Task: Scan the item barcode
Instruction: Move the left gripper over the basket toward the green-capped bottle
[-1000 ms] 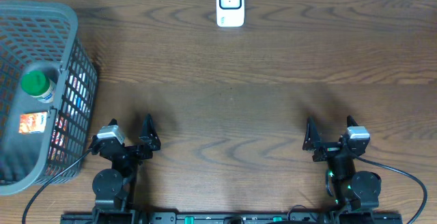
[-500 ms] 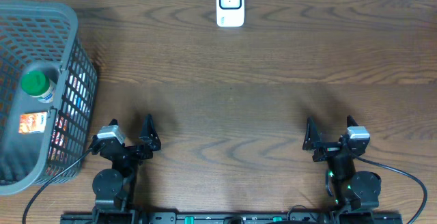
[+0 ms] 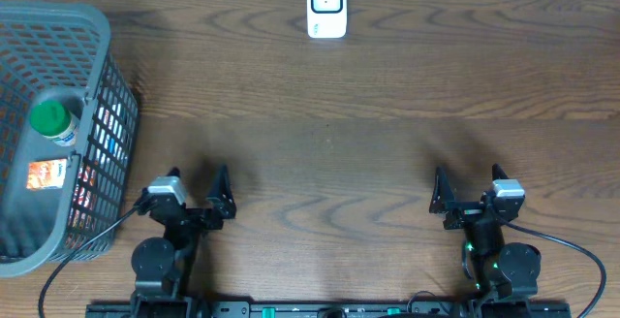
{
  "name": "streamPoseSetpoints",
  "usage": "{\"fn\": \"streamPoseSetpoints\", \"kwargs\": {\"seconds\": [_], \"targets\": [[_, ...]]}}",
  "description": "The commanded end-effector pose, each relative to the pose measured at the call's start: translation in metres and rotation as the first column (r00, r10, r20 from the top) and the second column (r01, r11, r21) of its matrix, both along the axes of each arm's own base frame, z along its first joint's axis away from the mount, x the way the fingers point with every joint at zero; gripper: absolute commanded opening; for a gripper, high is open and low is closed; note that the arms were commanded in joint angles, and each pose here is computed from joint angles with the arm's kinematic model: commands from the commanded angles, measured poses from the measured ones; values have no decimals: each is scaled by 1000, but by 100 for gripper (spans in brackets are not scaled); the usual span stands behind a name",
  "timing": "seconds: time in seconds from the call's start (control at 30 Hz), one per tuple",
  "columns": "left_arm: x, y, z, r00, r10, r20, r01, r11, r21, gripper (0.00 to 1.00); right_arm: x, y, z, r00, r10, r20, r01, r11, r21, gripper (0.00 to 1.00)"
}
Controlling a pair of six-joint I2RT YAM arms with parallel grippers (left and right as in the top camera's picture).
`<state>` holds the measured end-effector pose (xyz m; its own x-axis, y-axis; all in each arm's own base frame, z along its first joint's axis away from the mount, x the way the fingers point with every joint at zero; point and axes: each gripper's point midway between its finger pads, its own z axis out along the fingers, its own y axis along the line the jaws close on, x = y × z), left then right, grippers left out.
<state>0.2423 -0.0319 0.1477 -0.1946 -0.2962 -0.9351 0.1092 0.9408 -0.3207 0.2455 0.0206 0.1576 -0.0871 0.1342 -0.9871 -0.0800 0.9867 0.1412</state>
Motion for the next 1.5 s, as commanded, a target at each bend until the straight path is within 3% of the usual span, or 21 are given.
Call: {"fn": "streamPoseSetpoints", "kwargs": {"seconds": [0.0, 0.2, 0.37, 0.67, 0.9, 1.07, 1.23, 1.47], "targets": [[-5, -19, 15, 992, -123, -9, 123, 990, 62, 96, 0, 0, -1, 1000, -2, 1, 2, 1000, -15, 99], [-2, -19, 60, 988, -140, -67, 148, 977, 152, 96, 0, 0, -1, 1000, -2, 1, 2, 1000, -15, 99], [2, -19, 106, 979, -140, -148, 161, 976, 147, 96, 0, 0, -1, 1000, -2, 1, 2, 1000, -15, 99], [-8, -14, 239, 977, -114, -181, 143, 977, 159, 96, 0, 0, -1, 1000, -2, 1, 2, 1000, -15, 99], [-17, -13, 242, 969, -113, -218, 153, 972, 176, 96, 0, 0, -1, 1000, -2, 1, 2, 1000, -15, 99], [-11, 22, 253, 975, 101, -200, -60, 977, 202, 96, 0, 0, -1, 1000, -2, 1, 2, 1000, -15, 99], [-3, 46, 277, 957, 234, -170, -190, 952, 239, 96, 0, 0, -1, 1000, -2, 1, 2, 1000, -15, 99], [11, 113, 296, 823, 529, -209, -482, 843, 237, 96, 0, 0, -1, 1000, -2, 1, 2, 1000, -15, 99]]}}
